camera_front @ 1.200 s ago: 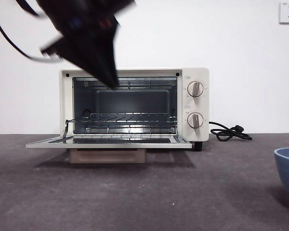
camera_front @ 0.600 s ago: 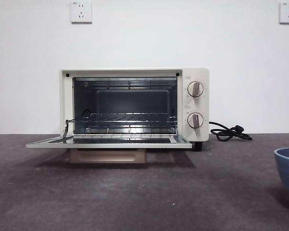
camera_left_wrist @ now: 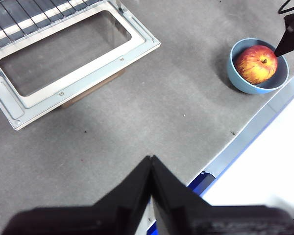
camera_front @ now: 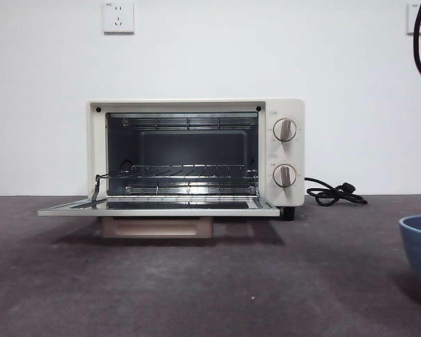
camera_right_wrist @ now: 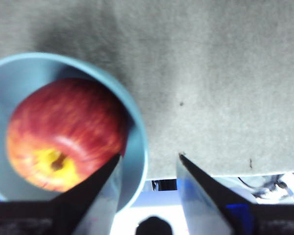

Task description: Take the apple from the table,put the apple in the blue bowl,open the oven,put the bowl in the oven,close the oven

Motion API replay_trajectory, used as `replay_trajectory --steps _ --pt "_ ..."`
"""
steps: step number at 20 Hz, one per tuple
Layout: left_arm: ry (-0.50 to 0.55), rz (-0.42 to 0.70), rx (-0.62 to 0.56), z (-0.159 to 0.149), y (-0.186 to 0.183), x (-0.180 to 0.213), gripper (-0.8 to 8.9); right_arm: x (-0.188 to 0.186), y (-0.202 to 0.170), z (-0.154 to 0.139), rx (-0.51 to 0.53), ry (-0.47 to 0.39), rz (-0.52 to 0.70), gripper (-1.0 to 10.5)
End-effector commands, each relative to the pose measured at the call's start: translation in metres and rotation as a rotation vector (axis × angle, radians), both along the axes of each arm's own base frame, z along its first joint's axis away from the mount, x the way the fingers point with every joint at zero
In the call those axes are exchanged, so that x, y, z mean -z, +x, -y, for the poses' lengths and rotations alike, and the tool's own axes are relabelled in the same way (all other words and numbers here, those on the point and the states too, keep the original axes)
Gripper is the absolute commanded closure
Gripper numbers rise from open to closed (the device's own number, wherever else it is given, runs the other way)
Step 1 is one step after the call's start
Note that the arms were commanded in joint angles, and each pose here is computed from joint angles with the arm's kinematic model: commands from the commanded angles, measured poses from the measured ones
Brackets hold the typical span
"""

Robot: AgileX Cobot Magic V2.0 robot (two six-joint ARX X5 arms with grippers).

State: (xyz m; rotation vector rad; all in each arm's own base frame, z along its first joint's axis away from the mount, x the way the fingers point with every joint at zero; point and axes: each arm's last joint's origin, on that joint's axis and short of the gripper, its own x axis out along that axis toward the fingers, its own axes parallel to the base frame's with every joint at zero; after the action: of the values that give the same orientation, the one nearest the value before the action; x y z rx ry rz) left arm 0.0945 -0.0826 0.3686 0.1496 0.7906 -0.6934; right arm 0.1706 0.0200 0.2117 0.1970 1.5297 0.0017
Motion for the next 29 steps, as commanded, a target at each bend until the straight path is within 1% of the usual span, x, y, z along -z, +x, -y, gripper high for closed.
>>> replay_trajectory --steps 1,2,4,5,13,16,20,24,27,29 --pt "0.001 -0.002 0.008 0.0 -0.001 0.001 8.2 0.007 0.003 0.0 0.016 -0.015 -0.039 8.3" --pt "0.001 -0.002 0.008 0.0 -0.001 0.001 8.2 0.009 0.005 0.0 0.016 -0.016 -0.052 9.0" --pt "0.001 -0.001 0.008 0.0 -0.001 0.001 8.2 0.01 0.006 0.0 0.016 -0.016 -0.053 9.2" --pt "0.001 -0.001 0.009 0.0 -0.001 0.001 8.2 0.01 0.007 0.0 0.018 -0.015 -0.042 9.6" --pt "0.001 -0.001 0.009 0.0 -0.001 0.001 8.2 0.005 0.01 0.0 0.024 -0.023 -0.022 9.6" --pt "0.001 -0.001 0.009 0.0 -0.001 0.001 8.2 -0.015 0.015 -0.002 0.027 -0.007 0.001 9.6" --pt "0.0 0.0 0.008 0.0 -0.001 0.001 8.2 -0.05 0.029 -0.006 0.042 0.065 0.112 9.6" --pt "0.0 0.0 0.008 0.0 -0.001 0.001 8.2 -0.071 0.047 -0.023 0.014 0.087 0.171 9.6" --pt "0.001 -0.003 0.007 0.0 -0.001 0.001 8.19 -0.078 0.073 -0.048 -0.009 0.117 0.202 9.6" --pt "-0.002 -0.007 0.002 0.0 -0.001 0.001 8.19 -0.083 0.094 -0.07 -0.037 0.144 0.212 9.6"
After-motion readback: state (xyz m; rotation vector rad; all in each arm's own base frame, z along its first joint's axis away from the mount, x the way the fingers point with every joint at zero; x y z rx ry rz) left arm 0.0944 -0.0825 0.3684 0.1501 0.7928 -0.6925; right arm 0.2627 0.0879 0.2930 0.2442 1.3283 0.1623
